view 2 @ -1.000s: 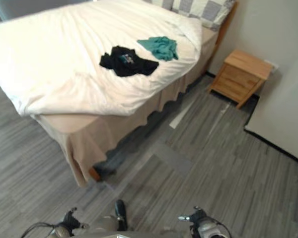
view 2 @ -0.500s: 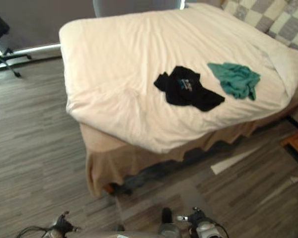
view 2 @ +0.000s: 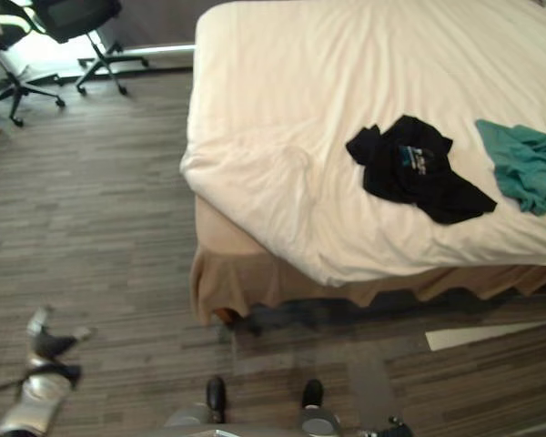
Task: Tidy up the quilt and then pick up the clothes from the bed and put them into the laundry hamper.
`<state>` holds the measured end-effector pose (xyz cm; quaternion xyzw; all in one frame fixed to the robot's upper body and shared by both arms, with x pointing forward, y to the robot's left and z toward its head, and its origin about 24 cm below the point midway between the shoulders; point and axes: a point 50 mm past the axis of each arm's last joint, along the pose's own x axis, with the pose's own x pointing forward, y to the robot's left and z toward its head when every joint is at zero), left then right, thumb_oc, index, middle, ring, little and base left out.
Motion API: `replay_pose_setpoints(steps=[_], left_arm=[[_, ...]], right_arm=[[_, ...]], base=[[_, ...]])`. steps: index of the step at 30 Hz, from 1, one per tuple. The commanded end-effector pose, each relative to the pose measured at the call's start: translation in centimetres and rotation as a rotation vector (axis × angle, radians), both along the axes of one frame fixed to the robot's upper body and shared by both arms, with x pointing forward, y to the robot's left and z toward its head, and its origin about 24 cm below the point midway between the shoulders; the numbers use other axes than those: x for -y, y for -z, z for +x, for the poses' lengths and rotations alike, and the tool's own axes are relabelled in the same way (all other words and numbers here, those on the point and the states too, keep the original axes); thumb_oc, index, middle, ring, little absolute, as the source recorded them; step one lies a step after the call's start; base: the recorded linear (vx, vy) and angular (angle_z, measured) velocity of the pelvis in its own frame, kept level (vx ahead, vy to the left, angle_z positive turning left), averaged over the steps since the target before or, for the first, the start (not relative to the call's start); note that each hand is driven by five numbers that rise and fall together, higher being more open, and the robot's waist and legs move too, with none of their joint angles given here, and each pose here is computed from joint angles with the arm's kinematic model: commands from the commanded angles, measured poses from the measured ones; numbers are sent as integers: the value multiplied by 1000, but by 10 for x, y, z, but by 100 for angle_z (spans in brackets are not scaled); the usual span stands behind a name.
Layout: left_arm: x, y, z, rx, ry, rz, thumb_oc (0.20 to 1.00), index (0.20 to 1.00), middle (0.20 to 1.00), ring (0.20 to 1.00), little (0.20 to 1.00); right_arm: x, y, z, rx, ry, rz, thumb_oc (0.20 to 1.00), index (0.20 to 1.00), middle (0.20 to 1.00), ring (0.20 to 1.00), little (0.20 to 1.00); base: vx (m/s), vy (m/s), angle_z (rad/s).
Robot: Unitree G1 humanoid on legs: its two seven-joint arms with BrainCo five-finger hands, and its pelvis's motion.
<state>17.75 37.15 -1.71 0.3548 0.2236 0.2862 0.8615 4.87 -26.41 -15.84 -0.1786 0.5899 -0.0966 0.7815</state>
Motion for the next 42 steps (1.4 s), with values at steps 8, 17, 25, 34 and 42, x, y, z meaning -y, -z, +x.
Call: replay_pose_setpoints(steps=[8, 17, 25, 34, 42], left_arm=[[59, -190, 141, 446, 513, 621, 1000, 1000, 1000, 1000, 1000], [135, -257, 218, 318, 660, 984, 1000, 1000, 1000, 1000, 1000], [125, -176, 225, -97, 669, 980, 457, 457, 457, 457, 457], [36, -20, 113, -561, 504, 549, 1000, 1000, 1000, 1000, 1000], [37, 91, -59, -704, 206, 51, 1000, 1000, 1000, 1000, 1000]], right_arm=[[4, -6, 29, 55, -101, -2, 1000, 1000, 1000, 1000, 1000], [7, -23, 83, 220, -122, -40, 1000, 1000, 1000, 1000, 1000], [9, -21, 76, 210, -76, -58, 1000, 1000, 1000, 1000, 1000], [34, -33, 76, 242, -62, -141, 1000, 1000, 1000, 1000, 1000], [23, -137, 185, 803, -415, -341, 1000, 1000, 1000, 1000, 1000]], base=[[-21, 30, -13], [-128, 32, -44], [-33, -3, -14], [39, 13, 1], [24, 11, 34]])
